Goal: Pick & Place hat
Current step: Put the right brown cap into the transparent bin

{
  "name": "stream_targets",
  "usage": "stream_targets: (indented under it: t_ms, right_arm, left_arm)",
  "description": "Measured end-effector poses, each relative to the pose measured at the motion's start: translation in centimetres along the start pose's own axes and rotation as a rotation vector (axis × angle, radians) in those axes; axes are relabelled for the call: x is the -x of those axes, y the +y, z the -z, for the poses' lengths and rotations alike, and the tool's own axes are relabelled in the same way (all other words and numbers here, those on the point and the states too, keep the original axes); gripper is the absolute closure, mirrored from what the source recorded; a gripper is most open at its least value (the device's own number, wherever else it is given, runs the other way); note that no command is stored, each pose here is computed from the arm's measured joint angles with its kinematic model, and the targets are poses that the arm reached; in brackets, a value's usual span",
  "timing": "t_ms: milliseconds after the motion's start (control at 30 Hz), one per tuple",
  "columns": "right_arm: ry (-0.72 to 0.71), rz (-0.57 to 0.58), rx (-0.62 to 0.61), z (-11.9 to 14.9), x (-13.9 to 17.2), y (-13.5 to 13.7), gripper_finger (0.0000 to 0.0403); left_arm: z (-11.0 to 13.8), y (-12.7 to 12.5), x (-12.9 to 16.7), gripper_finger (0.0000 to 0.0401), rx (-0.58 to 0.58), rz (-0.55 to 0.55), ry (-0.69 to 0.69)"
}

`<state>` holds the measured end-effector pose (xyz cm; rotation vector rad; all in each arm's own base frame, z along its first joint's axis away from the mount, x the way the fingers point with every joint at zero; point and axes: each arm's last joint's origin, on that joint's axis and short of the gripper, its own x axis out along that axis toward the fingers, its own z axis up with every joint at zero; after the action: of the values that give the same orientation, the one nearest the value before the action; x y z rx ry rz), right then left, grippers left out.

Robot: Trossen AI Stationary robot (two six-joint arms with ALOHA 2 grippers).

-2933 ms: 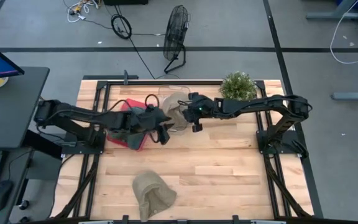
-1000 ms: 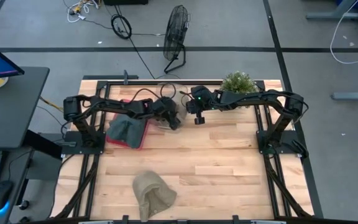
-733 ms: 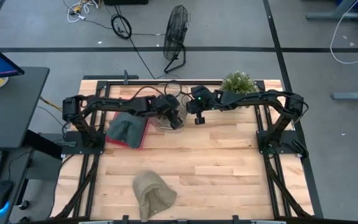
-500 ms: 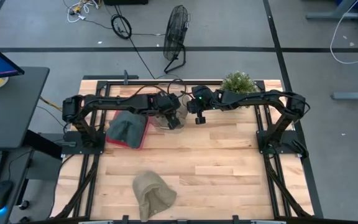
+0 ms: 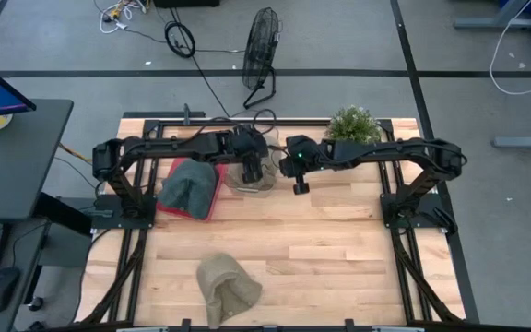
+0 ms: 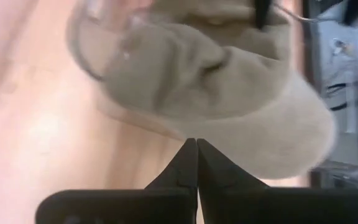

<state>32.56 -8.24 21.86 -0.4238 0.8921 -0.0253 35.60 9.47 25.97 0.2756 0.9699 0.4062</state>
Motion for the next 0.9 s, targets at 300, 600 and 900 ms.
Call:
stream_targets:
  t_ms: [300,600,900]
  right_arm:
    - [-0.006,-0.078,0.014,-1.5,0.8,3.3,0.0401]
    - [-0.021,-0.128,0.07,-2.5,1.1,5.7,0.0401]
    - [0.002,-0.143,0.061,-2.4,1.2,6.2,0.0401]
  left_arm:
    - [1.3,0.8,-2.9,0.0164,-0.026,0.064,0.085]
    - [1.6,0.5,-4.0,0.0295,-0.03,0.061,0.112]
    - [1.5,0.0,-1.8,0.0386,0.027,-0.044,0.156]
